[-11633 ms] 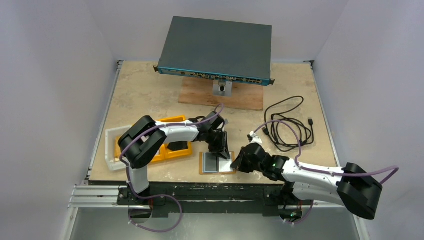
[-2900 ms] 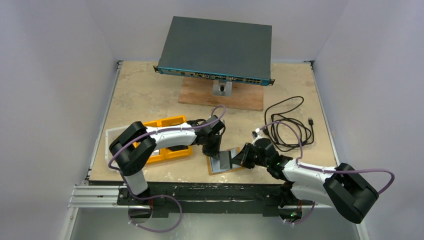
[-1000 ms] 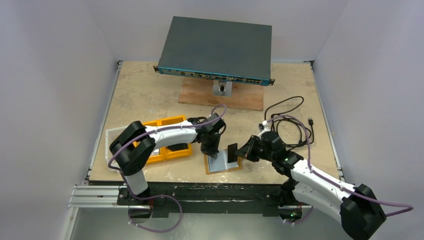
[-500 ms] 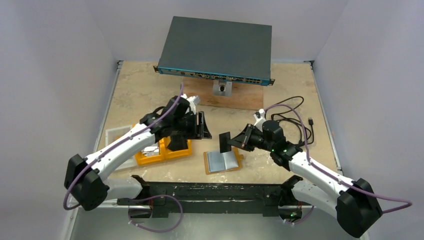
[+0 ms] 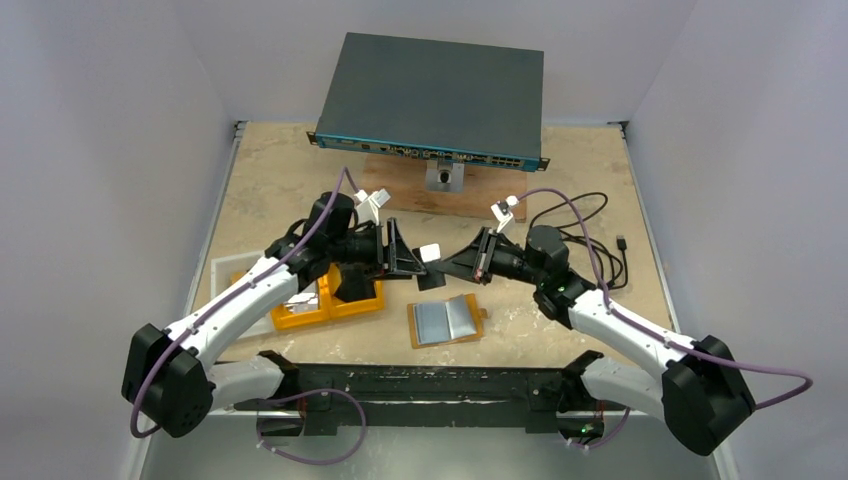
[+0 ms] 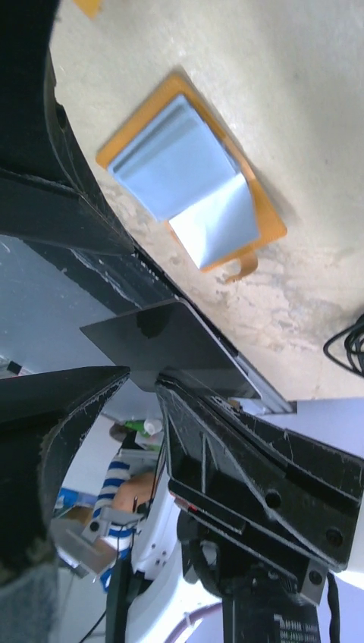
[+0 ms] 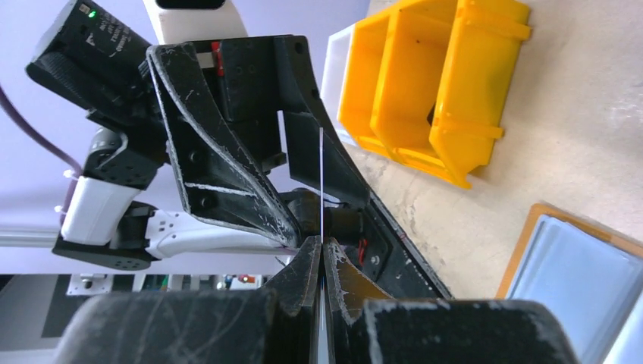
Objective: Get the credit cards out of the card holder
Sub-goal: Place the credit card in the storage box.
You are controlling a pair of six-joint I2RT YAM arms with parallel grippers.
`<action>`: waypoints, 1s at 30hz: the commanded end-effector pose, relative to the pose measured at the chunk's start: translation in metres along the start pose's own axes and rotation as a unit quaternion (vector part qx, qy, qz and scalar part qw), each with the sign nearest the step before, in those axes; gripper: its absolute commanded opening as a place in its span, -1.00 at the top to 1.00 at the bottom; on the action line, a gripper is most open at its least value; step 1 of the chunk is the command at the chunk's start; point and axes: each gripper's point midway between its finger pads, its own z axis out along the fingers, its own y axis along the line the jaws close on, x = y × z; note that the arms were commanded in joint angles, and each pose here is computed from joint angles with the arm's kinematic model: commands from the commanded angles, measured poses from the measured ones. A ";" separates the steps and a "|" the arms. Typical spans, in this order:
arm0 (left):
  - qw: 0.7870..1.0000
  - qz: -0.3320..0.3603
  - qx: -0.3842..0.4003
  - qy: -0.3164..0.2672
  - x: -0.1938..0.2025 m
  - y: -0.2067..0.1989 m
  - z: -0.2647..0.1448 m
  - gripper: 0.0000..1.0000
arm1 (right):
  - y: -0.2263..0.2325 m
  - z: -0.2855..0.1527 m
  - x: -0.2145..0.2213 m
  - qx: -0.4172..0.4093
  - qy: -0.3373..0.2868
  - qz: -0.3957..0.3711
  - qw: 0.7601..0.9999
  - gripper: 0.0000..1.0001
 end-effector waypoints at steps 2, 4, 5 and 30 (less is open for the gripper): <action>0.996 0.000 0.094 0.006 -0.006 -0.032 0.003 -0.03 | 0.029 0.000 -0.007 -0.057 -0.002 -0.002 0.998 1.00; 0.995 -0.004 0.103 0.009 -0.006 -0.034 0.005 0.08 | 0.029 0.000 -0.007 -0.055 -0.002 -0.002 0.998 1.00; 0.994 -0.009 0.106 0.010 -0.006 -0.033 0.006 0.21 | 0.029 0.000 -0.007 -0.054 -0.004 -0.003 0.999 1.00; 0.915 -0.016 -0.389 -0.110 -0.012 0.130 -0.091 1.00 | -0.037 -0.019 -0.018 0.149 -0.030 -0.100 0.983 -0.91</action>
